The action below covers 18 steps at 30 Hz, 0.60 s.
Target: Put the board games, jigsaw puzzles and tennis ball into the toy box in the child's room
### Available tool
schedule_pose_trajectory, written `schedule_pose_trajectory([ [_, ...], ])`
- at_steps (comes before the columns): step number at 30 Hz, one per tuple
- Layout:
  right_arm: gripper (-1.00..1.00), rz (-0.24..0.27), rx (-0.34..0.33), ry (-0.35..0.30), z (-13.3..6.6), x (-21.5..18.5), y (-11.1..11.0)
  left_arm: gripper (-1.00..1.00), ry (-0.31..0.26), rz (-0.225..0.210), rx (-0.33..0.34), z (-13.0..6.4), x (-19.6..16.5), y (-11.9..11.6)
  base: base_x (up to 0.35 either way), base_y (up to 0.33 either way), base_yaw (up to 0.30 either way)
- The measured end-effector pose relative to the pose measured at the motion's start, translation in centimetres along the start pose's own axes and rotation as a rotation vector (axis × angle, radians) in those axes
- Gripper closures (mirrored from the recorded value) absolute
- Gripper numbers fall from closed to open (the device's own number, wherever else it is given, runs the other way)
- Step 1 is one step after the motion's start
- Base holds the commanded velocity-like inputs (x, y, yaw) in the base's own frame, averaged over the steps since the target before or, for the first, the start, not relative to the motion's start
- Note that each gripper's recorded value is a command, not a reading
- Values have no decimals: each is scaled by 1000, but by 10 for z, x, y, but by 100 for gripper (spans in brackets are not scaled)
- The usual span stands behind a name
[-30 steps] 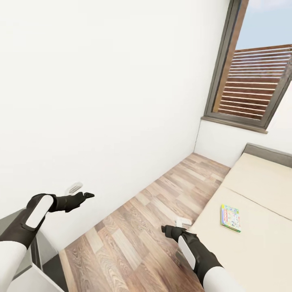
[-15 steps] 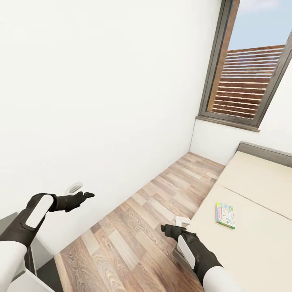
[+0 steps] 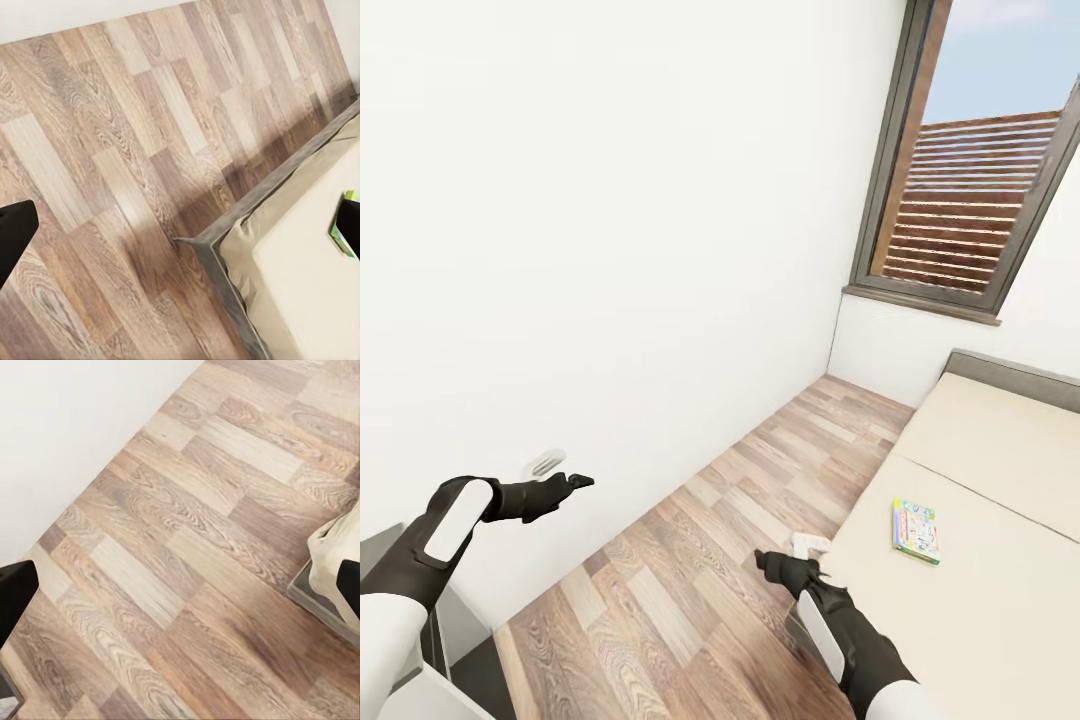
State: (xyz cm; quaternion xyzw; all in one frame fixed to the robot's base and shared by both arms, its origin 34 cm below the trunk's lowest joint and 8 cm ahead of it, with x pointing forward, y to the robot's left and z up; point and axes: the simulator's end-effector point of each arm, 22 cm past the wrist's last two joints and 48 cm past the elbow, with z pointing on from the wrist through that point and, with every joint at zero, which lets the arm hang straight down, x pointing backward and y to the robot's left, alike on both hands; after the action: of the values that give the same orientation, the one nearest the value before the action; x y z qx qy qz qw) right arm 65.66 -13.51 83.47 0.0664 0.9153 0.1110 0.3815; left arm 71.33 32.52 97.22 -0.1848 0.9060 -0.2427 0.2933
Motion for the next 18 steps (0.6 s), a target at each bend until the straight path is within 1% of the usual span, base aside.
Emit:
schedule_pose_trajectory([
  [6, -100, -27, -47, -89, -13, -36, 23, -100, 0, 0, 0, 0, 0, 0, 0, 0, 0],
  [9, -100, -32, -62, -110, -19, -49, 31, -100, 0, 0, 0, 0, 0, 0, 0, 0, 0],
  [12, -100, -26, -80, -131, -26, -66, 38, -100, 0, -1, 0, 0, 0, 0, 0, 0, 0],
  [15, -100, -24, -94, -166, -34, -85, 45, -100, -1, -1, 0, 0, 0, 0, 0, 0, -7],
  [18, -100, -25, -101, -184, -39, -94, 49, -100, -3, 0, 2, -2, -1, -1, 0, 0, -75],
])
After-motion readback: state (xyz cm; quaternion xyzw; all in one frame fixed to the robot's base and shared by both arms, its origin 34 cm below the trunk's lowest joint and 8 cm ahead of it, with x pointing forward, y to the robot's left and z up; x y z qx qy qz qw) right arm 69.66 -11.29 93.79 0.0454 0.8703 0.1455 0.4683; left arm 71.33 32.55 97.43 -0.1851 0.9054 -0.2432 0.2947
